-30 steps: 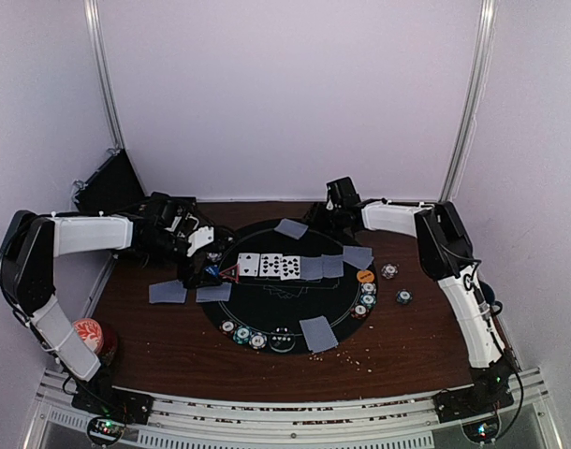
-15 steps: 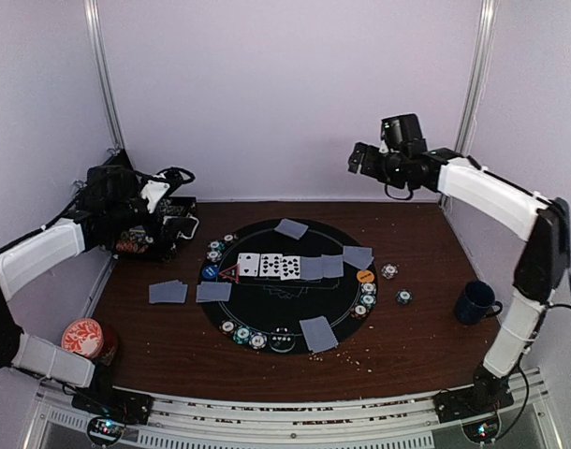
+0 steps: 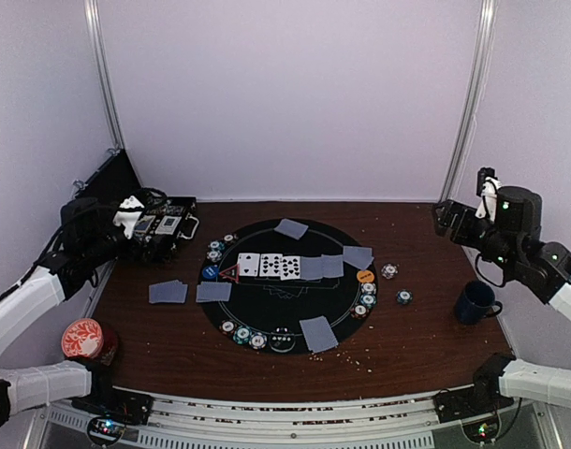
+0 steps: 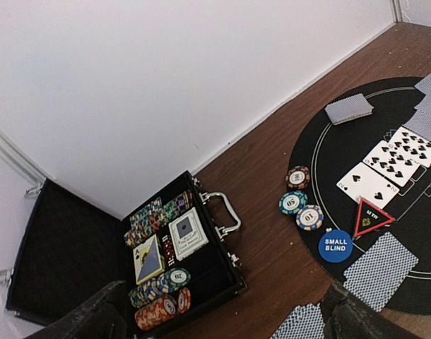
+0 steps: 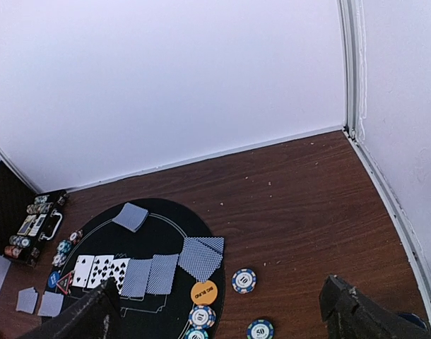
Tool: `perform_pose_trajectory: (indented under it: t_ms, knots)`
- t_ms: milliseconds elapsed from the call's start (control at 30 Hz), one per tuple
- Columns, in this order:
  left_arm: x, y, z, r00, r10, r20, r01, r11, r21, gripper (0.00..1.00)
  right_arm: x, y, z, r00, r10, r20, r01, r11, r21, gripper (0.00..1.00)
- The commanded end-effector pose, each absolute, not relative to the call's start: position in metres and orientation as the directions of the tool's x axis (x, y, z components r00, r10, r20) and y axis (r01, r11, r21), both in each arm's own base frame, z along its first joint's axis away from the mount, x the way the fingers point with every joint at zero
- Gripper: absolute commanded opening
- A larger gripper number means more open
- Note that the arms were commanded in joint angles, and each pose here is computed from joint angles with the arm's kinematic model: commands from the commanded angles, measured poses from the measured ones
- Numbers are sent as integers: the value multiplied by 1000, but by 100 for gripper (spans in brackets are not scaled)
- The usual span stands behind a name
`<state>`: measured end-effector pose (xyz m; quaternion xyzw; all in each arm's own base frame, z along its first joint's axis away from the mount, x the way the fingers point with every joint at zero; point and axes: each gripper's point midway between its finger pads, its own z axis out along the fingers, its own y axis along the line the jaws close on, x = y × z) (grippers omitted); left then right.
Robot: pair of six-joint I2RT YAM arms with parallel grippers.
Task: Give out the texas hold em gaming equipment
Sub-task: Reset both arms
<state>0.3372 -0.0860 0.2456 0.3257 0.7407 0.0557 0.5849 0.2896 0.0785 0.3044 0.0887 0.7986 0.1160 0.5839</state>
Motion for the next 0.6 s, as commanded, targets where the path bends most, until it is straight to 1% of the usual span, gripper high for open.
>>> perform_pose_trajectory:
  t_ms: [0,133,233,433,567]
  knots:
    - [314,-63,262,-79,479,-874,279,852,442,98,275,92,288,-361,247,-899,-90,951,297,100]
    - [282,-64,268,-3,465,-885,279,850,446,98,268,95,277,-374,235,-897,-122,947,298,100]
    - [262,-65,274,64,446,-893,276,852,445,98,263,95,281,-355,246,-902,-141,940,312,100]
    - [246,-56,293,129,440,-889,203,865,458,98,259,89,287,-316,263,-912,-136,938,318,100]
    - [235,-62,295,162,439,-884,236,852,466,98,258,88,290,-302,268,-915,-141,937,321,100]
